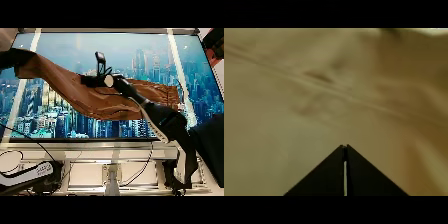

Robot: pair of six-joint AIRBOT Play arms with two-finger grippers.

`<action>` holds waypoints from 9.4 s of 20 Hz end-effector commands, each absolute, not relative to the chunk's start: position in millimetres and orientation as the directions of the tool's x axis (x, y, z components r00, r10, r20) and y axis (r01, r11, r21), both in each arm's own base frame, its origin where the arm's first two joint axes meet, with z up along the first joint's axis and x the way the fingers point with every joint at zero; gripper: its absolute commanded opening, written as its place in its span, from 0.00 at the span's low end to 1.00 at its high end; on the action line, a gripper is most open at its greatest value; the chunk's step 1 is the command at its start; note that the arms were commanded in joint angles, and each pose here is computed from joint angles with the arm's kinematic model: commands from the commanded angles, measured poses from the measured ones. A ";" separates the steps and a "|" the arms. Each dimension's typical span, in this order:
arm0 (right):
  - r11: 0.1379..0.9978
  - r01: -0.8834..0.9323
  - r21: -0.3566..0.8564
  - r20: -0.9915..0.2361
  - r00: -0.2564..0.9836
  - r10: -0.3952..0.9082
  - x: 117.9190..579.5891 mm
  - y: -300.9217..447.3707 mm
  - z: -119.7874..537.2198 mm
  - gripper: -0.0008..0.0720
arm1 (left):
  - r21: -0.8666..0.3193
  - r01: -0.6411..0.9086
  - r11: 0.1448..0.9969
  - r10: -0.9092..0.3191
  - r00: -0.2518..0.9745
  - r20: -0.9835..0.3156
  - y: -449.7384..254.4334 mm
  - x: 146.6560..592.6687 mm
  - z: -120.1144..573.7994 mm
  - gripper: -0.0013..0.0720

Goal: Fold the clothes and pants, and hang the long-sleeved shirts on hangers.

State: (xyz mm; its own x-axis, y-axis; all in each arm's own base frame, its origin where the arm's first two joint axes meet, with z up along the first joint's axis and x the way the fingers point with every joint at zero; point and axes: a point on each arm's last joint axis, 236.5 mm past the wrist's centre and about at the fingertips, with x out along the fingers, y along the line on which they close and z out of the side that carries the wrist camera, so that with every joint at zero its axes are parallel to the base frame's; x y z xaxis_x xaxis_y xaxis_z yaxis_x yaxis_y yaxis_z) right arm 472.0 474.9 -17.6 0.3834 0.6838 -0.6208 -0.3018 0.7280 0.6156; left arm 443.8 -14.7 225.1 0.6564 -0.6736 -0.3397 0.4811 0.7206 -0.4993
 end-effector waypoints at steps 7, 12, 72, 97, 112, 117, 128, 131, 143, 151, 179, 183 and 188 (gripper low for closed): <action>0.692 -0.265 0.671 -0.674 0.171 0.719 387.9 542.1 -75.5 0.06 | -0.507 0.579 0.638 -0.762 0.567 -0.312 -74.4 437.4 233.2 0.05; 0.690 -0.270 0.671 -0.667 0.187 0.721 392.2 542.2 -73.4 0.06 | -0.530 0.589 0.610 -0.787 0.526 -0.322 -90.2 439.3 221.2 0.05; 0.965 -0.238 0.106 -0.785 0.576 0.228 525.1 160.0 136.4 0.07 | -0.667 0.199 0.718 -0.691 0.087 -0.718 -60.5 436.9 -67.9 0.89; 0.965 -0.238 0.106 -0.784 0.577 0.228 525.5 160.1 136.7 0.07 | -0.756 0.148 0.638 -0.761 -0.033 -0.648 -130.7 429.3 -118.3 0.04; 0.966 -0.238 0.104 -0.797 0.561 0.224 516.8 157.5 139.7 0.07 | -0.421 0.319 0.849 -0.524 0.401 -0.752 -94.0 442.8 92.4 0.04; 0.966 -0.238 0.104 -0.803 0.552 0.222 515.1 157.4 137.9 0.07 | -0.255 0.255 0.933 -0.343 0.410 -0.845 -70.4 427.7 104.2 0.04; 0.964 -0.241 0.111 -0.827 0.516 0.224 507.7 159.3 130.1 0.07 | 0.093 0.357 0.930 -0.078 0.437 -0.896 -91.4 417.5 137.0 0.04; 0.964 -0.241 0.110 -0.834 0.506 0.221 505.4 158.6 128.5 0.07 | 0.177 0.363 0.915 -0.024 0.487 -0.873 -89.7 430.7 138.6 0.04; 0.936 -0.212 0.282 -0.826 0.442 0.349 520.1 197.3 45.5 0.07 | 0.269 0.420 0.867 -0.033 0.588 -0.808 -125.6 422.5 172.1 0.04; 0.850 -0.154 0.503 -0.762 0.385 0.521 514.2 270.9 -10.4 0.07 | 0.273 0.442 0.854 -0.153 0.716 -0.681 -179.2 431.6 209.0 0.04; 0.840 -0.265 0.474 -0.770 0.337 0.541 477.4 356.2 -41.7 0.06 | 0.178 0.221 0.959 -0.062 0.775 -0.630 -145.4 441.4 234.3 0.04; 0.756 -0.147 0.638 -0.647 0.430 0.630 484.1 413.4 -34.2 0.06 | 0.061 0.192 0.979 -0.110 0.764 -0.636 -155.1 434.8 235.7 0.04; 0.645 -0.062 0.761 -0.555 0.451 0.698 472.3 463.0 -41.3 0.06 | -0.032 0.239 0.971 -0.189 0.675 -0.713 -184.5 434.8 196.2 0.04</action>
